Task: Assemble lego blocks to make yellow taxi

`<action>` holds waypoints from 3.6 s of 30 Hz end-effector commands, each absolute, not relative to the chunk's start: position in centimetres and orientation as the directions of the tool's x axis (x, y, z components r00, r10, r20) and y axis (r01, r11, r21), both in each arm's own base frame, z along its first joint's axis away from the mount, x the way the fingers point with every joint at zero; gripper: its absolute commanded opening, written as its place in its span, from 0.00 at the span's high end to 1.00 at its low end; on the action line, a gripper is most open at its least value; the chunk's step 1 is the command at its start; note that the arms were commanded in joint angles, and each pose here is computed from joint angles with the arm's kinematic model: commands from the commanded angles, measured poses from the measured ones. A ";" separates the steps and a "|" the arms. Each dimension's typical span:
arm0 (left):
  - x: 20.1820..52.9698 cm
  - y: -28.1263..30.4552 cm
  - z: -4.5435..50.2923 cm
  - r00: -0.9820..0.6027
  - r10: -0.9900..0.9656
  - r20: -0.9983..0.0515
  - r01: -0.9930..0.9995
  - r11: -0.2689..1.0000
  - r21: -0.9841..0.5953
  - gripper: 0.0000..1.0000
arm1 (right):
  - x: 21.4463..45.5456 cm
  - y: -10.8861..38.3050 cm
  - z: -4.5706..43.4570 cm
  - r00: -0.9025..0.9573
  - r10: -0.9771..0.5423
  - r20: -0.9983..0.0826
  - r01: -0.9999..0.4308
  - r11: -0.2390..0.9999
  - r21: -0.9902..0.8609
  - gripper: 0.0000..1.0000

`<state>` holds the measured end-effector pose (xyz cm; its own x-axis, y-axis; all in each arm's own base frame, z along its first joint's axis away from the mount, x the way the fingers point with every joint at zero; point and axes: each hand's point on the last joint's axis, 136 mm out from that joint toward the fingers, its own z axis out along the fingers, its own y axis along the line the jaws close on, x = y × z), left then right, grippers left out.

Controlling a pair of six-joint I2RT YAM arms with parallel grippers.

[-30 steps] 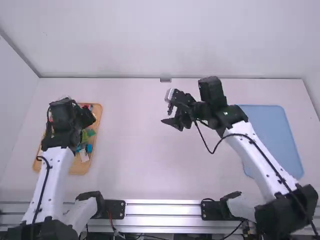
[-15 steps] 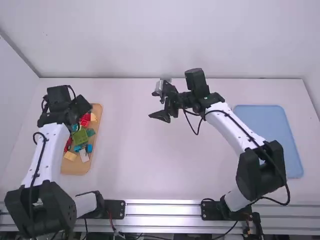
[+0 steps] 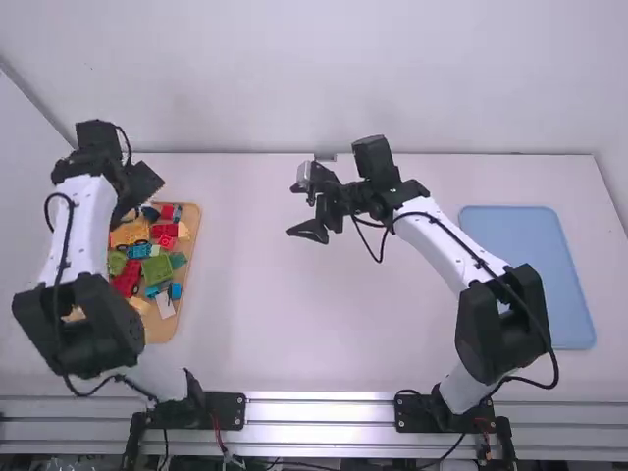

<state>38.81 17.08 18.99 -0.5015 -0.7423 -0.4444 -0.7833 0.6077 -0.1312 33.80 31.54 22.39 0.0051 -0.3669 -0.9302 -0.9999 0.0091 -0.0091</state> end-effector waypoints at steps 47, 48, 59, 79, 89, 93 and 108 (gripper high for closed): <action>39.8 24.5 3.3 0.390 -0.913 -0.121 -0.917 -0.397 0.036 0.05 | 35.5 31.5 22.5 0.032 -0.411 -0.911 -0.995 0.071 -0.067 0.01; 39.9 24.5 3.3 0.387 -0.914 -0.121 -0.919 -0.393 0.033 0.06 | 35.6 31.5 22.4 0.032 -0.415 -0.909 -0.995 0.076 -0.069 0.02; 40.0 24.9 2.0 0.389 -0.911 -0.137 -0.919 -0.395 0.017 0.09 | 35.8 31.4 22.2 0.029 -0.424 -0.905 -0.994 0.087 -0.072 0.01; 42.4 25.6 0.8 0.299 -0.944 -0.138 -0.954 -0.292 -0.074 0.09 | 35.8 31.4 22.3 0.035 -0.421 -0.906 -0.993 0.087 -0.079 0.02; 40.6 24.3 0.6 0.399 -0.910 -0.116 -0.916 -0.401 0.000 0.07 | 35.7 31.4 22.2 0.028 -0.425 -0.905 -0.994 0.086 -0.071 0.01; 39.9 24.0 0.6 0.443 -0.889 -0.117 -0.894 -0.448 0.022 0.07 | 35.6 31.3 21.9 0.025 -0.424 -0.905 -0.994 0.084 -0.067 0.01; 39.3 24.0 -0.9 0.445 -0.887 -0.123 -0.891 -0.452 0.034 0.09 | 35.5 31.3 21.6 0.020 -0.427 -0.904 -0.995 0.084 -0.061 0.01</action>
<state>39.86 24.01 -0.40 0.4355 -0.8926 -0.1162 -0.8980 -0.4399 0.0135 35.47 31.05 21.33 0.0155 -0.4342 -0.9007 -0.9939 0.0917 -0.0613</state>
